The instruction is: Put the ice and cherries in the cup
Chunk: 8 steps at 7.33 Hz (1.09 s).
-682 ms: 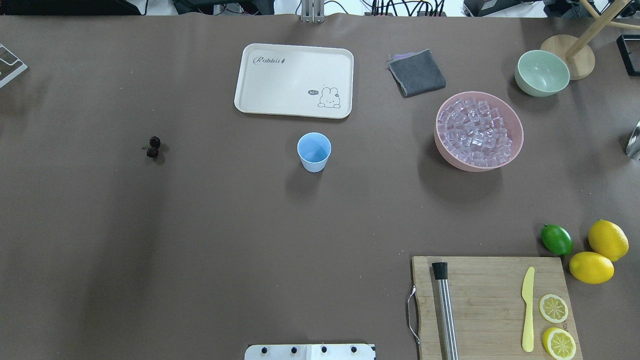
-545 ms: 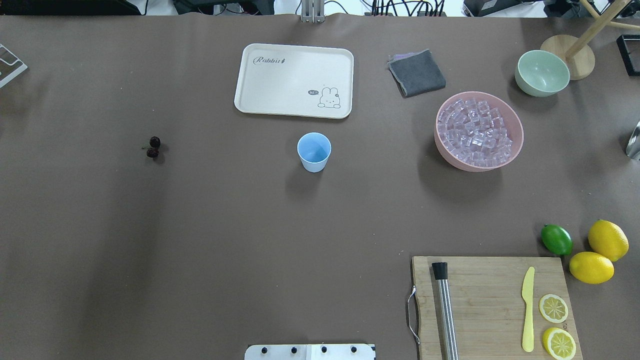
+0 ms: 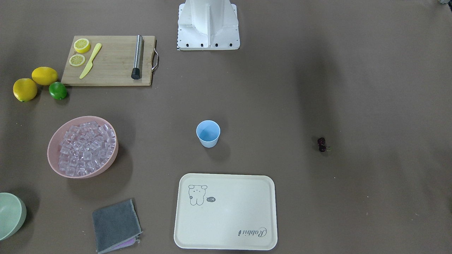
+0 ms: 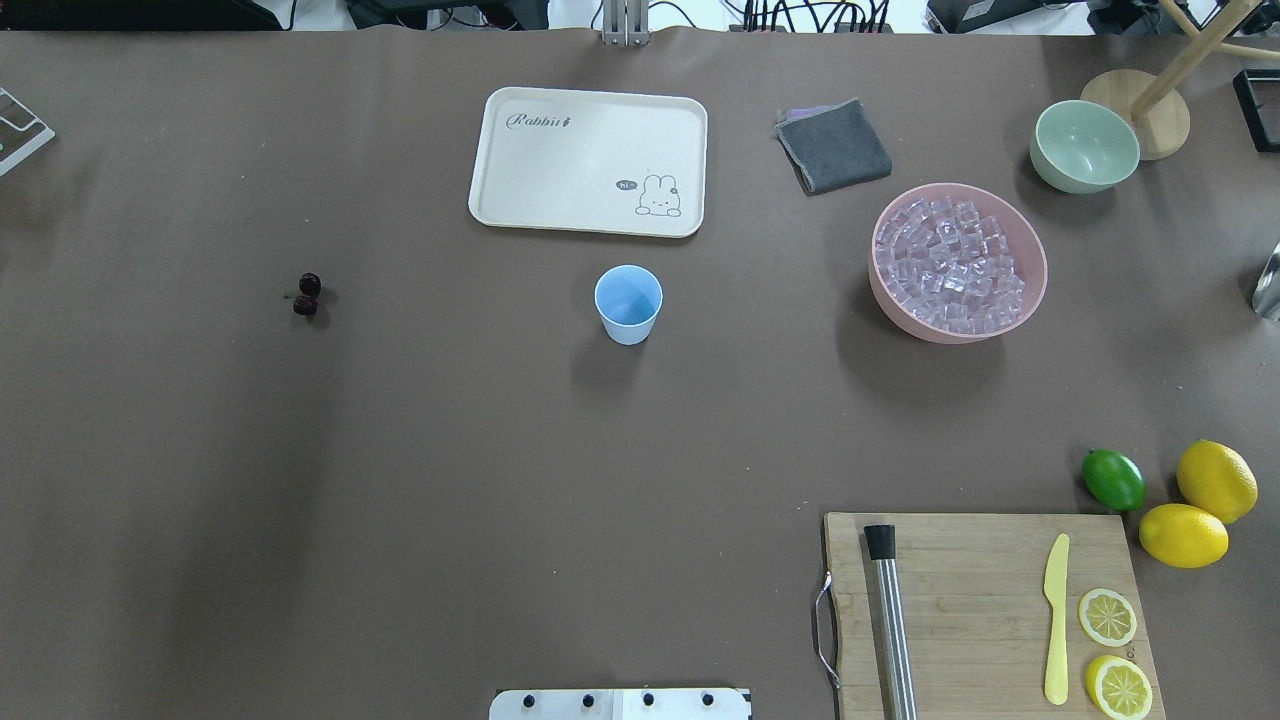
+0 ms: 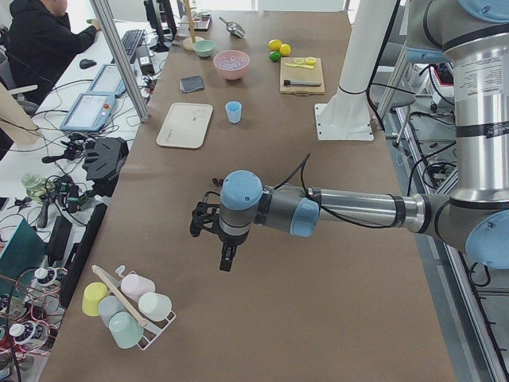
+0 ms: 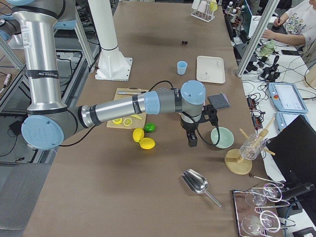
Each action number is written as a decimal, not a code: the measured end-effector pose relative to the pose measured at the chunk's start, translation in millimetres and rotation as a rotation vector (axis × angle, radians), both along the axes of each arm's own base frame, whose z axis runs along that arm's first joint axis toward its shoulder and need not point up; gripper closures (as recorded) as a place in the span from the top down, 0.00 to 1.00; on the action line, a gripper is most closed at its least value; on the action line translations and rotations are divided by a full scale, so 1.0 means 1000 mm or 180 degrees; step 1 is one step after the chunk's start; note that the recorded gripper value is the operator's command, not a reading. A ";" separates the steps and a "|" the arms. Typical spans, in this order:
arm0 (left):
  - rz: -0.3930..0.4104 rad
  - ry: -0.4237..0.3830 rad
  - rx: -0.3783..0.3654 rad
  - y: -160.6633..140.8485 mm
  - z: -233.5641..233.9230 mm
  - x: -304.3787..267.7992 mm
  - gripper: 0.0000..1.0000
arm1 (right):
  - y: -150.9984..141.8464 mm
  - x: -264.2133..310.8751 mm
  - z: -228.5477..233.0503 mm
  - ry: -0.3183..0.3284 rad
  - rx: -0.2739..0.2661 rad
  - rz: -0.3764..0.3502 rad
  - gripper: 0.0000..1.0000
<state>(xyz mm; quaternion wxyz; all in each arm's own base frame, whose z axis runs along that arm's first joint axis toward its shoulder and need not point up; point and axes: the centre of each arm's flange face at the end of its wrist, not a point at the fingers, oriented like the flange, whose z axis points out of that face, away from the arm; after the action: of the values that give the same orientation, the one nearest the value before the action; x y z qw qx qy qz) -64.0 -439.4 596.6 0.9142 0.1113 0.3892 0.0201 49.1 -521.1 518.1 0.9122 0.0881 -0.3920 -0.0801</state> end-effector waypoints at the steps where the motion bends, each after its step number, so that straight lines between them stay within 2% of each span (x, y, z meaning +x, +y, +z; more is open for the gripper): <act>1: -0.0009 0.0003 0.0051 -0.001 -0.003 0.000 0.98 | -0.010 -0.016 -0.018 -0.0060 0.0029 -0.0028 1.00; 3: -0.0028 0.0006 0.0184 -0.004 -0.008 0.000 0.98 | -0.014 -0.055 -0.063 -0.0210 0.0132 -0.0121 1.00; 4: -0.0043 0.0012 0.0205 -0.004 -0.009 0.000 0.98 | -0.018 -0.094 -0.097 -0.0257 0.0117 -0.0126 0.98; 5: -0.0047 0.0016 0.0202 -0.005 -0.008 0.001 0.98 | -0.024 -0.148 -0.132 -0.0215 0.0128 -0.0153 0.92; 6: -0.0045 0.0017 0.0191 -0.006 -0.006 0.002 0.98 | -0.024 -0.203 -0.153 -0.0093 0.0219 -0.0207 0.92; 8: -0.0043 0.0018 0.0147 -0.009 0.002 0.002 0.98 | -0.028 -0.281 -0.148 0.0035 0.0476 -0.0315 0.92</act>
<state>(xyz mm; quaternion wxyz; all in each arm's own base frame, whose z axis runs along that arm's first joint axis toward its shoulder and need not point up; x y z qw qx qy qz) -61.6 -448.1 598.2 0.9104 0.1351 0.3904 0.0225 -231.5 -548.7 369.8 0.9001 0.1360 -0.3839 -0.1546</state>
